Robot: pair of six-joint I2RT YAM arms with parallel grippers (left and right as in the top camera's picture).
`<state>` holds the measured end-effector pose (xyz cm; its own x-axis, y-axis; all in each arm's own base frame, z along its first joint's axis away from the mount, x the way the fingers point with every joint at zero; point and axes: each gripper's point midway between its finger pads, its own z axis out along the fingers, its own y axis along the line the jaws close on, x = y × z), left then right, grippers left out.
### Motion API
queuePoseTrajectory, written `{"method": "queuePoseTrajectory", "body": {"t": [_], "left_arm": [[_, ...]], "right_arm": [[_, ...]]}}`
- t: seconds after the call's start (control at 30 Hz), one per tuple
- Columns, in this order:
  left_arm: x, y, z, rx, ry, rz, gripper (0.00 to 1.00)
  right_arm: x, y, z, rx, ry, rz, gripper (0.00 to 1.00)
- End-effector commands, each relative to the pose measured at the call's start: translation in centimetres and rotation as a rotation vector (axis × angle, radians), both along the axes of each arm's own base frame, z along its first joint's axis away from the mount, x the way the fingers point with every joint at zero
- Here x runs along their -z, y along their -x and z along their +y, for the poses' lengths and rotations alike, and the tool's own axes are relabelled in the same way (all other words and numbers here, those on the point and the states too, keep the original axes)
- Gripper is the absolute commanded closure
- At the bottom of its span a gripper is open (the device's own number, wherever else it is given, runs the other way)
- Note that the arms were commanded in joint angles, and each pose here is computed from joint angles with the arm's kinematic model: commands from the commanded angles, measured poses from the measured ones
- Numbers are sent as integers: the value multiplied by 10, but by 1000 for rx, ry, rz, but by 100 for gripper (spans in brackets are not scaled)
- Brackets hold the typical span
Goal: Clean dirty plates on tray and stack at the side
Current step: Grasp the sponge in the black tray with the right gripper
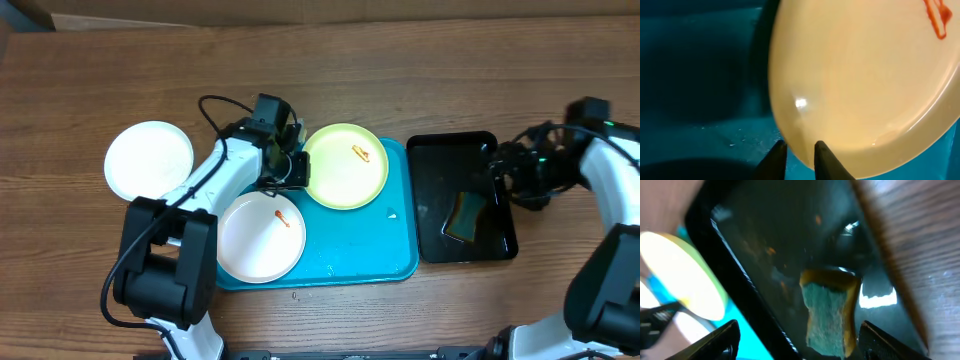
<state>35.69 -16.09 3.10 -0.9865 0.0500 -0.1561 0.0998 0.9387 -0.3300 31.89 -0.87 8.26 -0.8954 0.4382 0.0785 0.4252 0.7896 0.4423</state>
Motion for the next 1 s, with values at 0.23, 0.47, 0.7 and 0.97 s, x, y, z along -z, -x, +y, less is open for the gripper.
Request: {"method": "queuePoseTrajectory", "body": {"t": [0.23,0.47,0.7,0.97], "left_arm": [[4,-21,11,-45,-96,-94,63],[5,-22,11,-82,-113,-92,63],[7,-21,4,-63,-119,-102,65],[10,-18,-3,-44,-121,-100,91]], "right_arm": [[9,8,16,-119,308,75,22],[15,16,33,-160,345,101,22],[30,27,38,-187,351,123,25],[31,31,36,-189,363,136,25]]}}
